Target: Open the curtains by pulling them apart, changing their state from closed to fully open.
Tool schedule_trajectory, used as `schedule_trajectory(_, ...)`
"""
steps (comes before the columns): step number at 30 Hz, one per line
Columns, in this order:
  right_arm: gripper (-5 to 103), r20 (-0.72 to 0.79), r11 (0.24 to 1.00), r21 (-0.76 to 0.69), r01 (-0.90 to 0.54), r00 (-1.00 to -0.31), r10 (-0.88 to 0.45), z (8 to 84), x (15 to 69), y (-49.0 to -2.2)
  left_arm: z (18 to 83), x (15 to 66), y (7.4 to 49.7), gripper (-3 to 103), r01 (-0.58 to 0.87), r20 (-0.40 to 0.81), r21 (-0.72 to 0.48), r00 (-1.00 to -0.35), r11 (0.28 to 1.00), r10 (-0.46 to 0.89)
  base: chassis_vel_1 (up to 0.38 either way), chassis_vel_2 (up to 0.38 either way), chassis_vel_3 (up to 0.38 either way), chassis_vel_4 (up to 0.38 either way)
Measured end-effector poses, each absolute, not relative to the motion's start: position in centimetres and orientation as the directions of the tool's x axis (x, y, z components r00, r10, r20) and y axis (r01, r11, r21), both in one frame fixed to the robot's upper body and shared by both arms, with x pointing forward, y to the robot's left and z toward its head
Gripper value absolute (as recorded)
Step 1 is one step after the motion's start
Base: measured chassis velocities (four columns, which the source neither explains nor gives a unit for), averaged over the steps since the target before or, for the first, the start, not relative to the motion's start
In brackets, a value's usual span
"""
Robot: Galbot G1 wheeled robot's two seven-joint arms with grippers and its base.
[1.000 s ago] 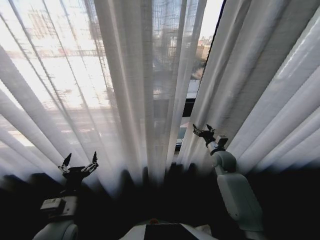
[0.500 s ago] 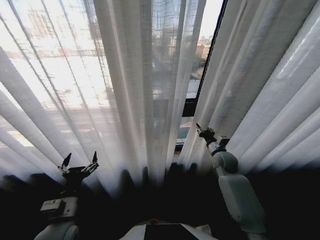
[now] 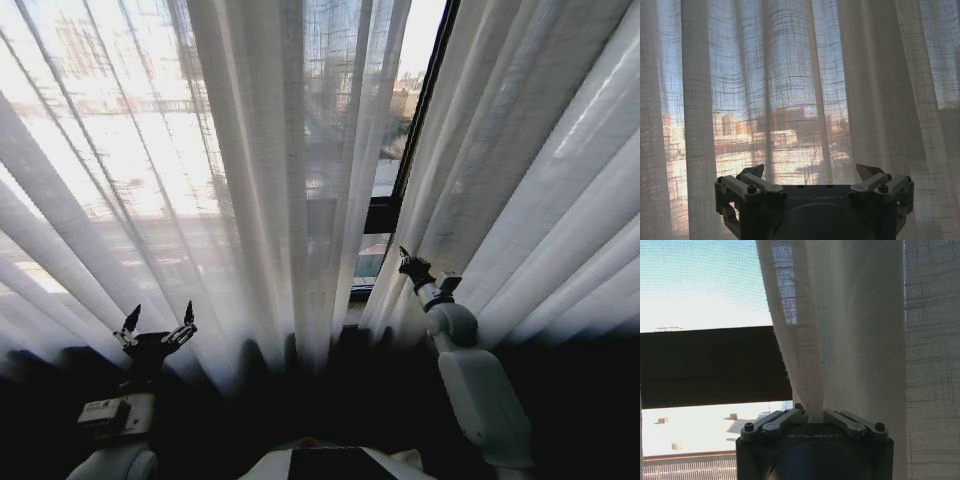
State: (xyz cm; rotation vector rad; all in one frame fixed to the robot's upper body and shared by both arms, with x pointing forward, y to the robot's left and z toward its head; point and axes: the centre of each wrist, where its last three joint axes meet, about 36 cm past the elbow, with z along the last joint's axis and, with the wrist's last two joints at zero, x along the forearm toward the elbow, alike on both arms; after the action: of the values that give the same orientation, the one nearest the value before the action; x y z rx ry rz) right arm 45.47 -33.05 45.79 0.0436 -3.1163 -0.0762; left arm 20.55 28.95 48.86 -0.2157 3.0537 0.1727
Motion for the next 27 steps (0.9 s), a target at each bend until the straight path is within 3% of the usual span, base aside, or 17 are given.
schedule_trajectory(27, 0, -0.009, 0.998, 0.053, -0.04, -0.999, -0.039, 48.4, 43.0, -33.0, 49.0, 20.9, 28.9, 100, -0.126, -0.097, 0.108, -0.989, 0.986, -0.116, 0.0, 0.0, 0.0, 0.0)
